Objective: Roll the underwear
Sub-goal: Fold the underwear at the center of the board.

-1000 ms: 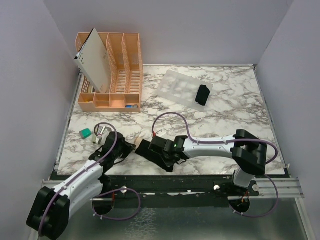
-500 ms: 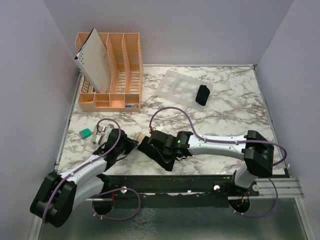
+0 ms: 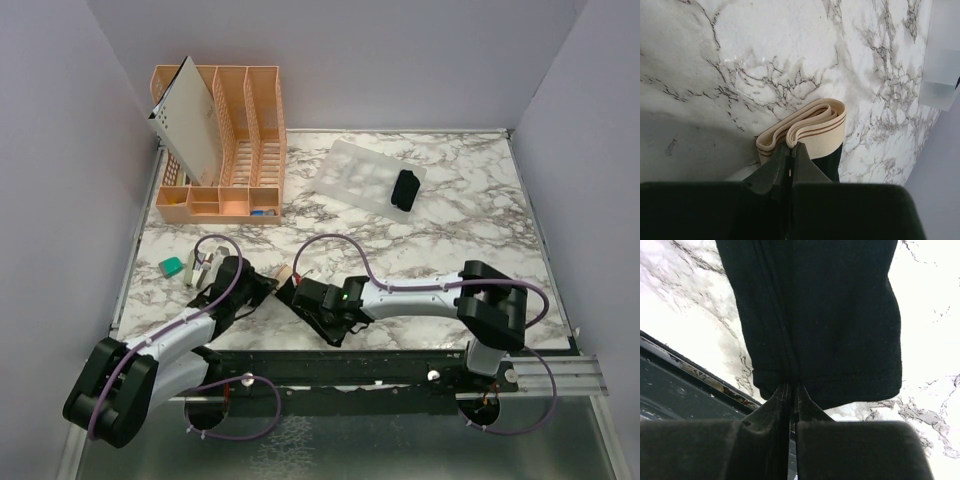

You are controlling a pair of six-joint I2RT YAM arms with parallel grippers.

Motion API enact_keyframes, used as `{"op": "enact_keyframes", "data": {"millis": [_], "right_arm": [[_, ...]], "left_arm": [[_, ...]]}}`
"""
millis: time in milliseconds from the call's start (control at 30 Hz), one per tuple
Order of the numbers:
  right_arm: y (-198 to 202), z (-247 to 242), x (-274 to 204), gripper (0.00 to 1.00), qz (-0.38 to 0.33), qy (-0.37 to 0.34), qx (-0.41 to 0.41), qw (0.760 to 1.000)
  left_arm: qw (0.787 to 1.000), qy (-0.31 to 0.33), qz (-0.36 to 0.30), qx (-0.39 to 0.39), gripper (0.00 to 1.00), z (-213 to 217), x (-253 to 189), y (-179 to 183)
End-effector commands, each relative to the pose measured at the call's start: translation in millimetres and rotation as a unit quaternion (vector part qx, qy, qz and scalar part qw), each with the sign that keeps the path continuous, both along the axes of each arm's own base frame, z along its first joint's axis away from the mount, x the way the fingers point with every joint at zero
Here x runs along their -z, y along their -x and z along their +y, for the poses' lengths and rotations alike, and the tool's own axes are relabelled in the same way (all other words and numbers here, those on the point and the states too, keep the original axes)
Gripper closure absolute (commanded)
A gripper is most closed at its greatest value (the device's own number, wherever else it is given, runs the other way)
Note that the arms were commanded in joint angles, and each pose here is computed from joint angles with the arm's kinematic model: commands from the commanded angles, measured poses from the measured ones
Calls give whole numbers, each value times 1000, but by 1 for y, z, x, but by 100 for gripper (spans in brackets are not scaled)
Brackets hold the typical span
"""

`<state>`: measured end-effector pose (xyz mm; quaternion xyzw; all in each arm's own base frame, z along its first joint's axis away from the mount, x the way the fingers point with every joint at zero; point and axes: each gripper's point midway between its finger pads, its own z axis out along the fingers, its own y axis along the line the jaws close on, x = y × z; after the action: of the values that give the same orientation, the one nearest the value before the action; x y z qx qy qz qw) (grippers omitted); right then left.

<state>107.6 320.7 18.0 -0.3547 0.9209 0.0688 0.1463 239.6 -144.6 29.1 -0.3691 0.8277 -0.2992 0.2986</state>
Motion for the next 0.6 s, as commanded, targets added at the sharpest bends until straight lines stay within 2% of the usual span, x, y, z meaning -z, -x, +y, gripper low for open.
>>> {"op": "enact_keyframes", "data": {"millis": [0,67,167,200,400,567], "right_arm": [[13,-25,23,88,17,56,-2,998],[13,-21,17,80,15,38,-1,999],[14,-4,-6,50,14,-27,-6,1000],[14,1,-15,46,11,-49,-7,999],[-4,13,-58,43,-10,-124,20,992],[-22,27,-91,50,13,-224,37,974]], "left_arm": [[999,-26,17,-17,100,15,15,4],[999,-27,14,-14,100,15,13,3],[999,-32,9,-9,100,15,10,2],[999,-34,8,-7,100,15,9,2],[999,-36,-12,15,100,12,1,2],[999,-33,-24,35,100,9,-2,8]]}}
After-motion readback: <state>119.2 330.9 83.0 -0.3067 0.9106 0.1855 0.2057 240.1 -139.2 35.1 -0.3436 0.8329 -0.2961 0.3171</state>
